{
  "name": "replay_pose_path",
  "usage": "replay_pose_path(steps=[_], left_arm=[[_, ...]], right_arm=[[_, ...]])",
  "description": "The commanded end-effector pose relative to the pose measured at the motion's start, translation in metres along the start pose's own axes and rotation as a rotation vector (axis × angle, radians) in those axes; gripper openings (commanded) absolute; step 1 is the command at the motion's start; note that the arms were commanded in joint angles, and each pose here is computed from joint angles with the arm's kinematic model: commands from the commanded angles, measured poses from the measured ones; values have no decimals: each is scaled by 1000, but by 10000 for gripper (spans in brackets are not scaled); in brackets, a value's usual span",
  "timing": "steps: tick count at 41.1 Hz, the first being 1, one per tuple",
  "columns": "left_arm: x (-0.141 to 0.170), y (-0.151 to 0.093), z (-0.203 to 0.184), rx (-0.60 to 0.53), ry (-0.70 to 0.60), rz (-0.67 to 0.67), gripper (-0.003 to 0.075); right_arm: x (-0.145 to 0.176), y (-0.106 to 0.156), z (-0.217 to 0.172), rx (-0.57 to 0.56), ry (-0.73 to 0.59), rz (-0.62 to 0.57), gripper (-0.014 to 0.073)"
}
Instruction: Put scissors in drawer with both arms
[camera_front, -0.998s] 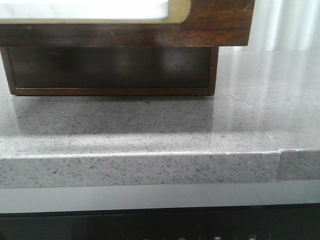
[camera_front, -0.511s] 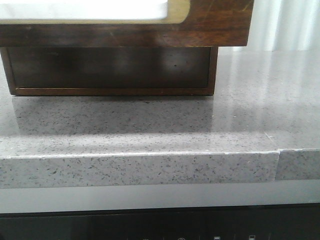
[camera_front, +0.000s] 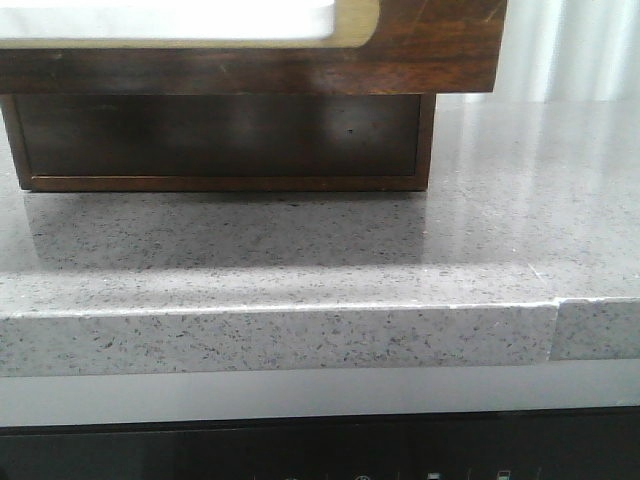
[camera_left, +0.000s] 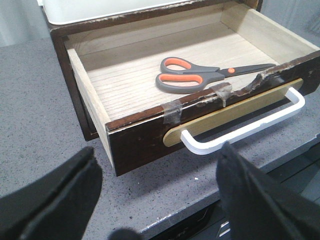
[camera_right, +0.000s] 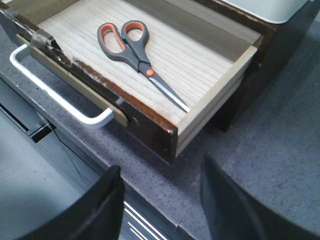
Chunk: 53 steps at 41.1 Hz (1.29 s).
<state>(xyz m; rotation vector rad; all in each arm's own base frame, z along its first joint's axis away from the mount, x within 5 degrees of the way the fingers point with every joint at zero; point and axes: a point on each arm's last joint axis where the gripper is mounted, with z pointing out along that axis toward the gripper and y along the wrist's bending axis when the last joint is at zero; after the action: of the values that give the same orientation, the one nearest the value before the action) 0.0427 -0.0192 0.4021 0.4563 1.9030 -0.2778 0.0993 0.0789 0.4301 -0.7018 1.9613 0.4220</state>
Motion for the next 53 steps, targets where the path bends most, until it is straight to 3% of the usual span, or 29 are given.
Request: replay_pose_path(steps=[1, 16, 20, 23, 28, 33, 36, 53], left_arm=[[-14, 0, -4, 7, -95, -6, 480], [-14, 0, -4, 7, -95, -6, 480], [-14, 0, -4, 7, -93, -6, 464], [-14, 0, -4, 7, -93, -6, 402], [-14, 0, -4, 7, -91, -6, 226], [-14, 0, -4, 7, -91, -6, 55], [-14, 0, -4, 7, -91, -6, -20], [-14, 0, -4, 7, -91, -6, -20]], right_arm=[[1, -1, -16, 16, -113, -4, 385], [20, -1, -33, 33, -144, -18, 385], [20, -1, -33, 34, -144, -18, 332], [20, -1, -33, 34, -144, -18, 213], [20, -1, -33, 34, -145, -18, 8], [20, -1, -33, 34, -145, -18, -122], [20, -1, -33, 34, -145, -18, -115], [20, -1, -33, 34, -145, -18, -117]])
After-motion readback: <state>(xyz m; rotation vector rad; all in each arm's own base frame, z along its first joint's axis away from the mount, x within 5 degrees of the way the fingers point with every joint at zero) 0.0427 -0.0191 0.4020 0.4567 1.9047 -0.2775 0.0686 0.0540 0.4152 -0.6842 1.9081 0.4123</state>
